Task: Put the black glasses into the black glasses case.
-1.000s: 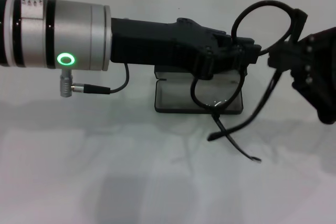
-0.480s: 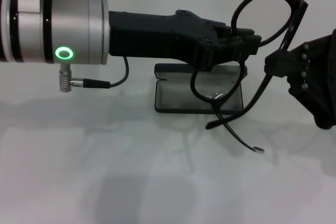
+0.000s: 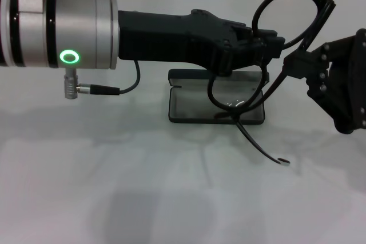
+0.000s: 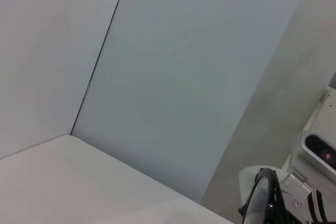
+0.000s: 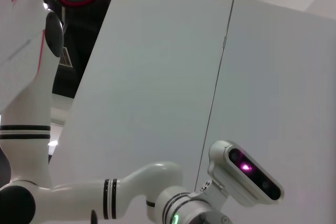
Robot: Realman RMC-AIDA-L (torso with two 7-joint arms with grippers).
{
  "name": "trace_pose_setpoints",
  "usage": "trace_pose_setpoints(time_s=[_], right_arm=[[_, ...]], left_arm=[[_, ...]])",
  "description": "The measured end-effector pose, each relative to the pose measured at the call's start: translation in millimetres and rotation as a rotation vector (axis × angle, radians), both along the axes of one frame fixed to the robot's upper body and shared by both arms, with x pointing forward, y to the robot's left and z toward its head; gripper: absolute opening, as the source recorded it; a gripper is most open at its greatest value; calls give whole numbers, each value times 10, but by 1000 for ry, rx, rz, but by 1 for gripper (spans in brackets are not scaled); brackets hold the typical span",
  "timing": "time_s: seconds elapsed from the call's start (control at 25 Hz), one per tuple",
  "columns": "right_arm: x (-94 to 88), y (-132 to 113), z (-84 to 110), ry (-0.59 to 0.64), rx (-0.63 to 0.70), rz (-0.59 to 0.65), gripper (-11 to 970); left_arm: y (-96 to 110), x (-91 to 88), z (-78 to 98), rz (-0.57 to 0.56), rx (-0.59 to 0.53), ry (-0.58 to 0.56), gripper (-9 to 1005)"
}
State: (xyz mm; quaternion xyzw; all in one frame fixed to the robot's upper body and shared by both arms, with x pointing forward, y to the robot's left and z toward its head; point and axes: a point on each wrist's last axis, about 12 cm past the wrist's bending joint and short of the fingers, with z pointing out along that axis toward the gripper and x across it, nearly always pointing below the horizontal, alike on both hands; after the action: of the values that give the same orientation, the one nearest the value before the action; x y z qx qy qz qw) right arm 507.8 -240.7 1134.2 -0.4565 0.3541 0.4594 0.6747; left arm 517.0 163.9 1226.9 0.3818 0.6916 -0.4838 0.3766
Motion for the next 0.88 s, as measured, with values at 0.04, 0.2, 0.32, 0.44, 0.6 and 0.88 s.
trace_pose_setpoints(time_s=[0.04, 0.2, 0.32, 0.44, 0.6, 0.88], right_arm=[[2, 1, -1, 0, -1, -1, 23], [8, 2, -3, 2, -4, -5, 25], [18, 0, -9, 4, -10, -14, 26], [31, -3, -16, 8, -17, -25, 28], [34, -3, -17, 9, -18, -27, 29], [19, 4, -14, 4, -15, -13, 32]], left_arm=[[0, 1, 4, 0, 0, -1, 121], [12, 12, 15, 6, -3, -4, 121], [12, 16, 21, 6, -3, -6, 121], [9, 19, 25, 4, -3, -7, 121], [6, 22, 26, 3, -3, -8, 121], [44, 36, 18, 17, -6, -10, 121]])
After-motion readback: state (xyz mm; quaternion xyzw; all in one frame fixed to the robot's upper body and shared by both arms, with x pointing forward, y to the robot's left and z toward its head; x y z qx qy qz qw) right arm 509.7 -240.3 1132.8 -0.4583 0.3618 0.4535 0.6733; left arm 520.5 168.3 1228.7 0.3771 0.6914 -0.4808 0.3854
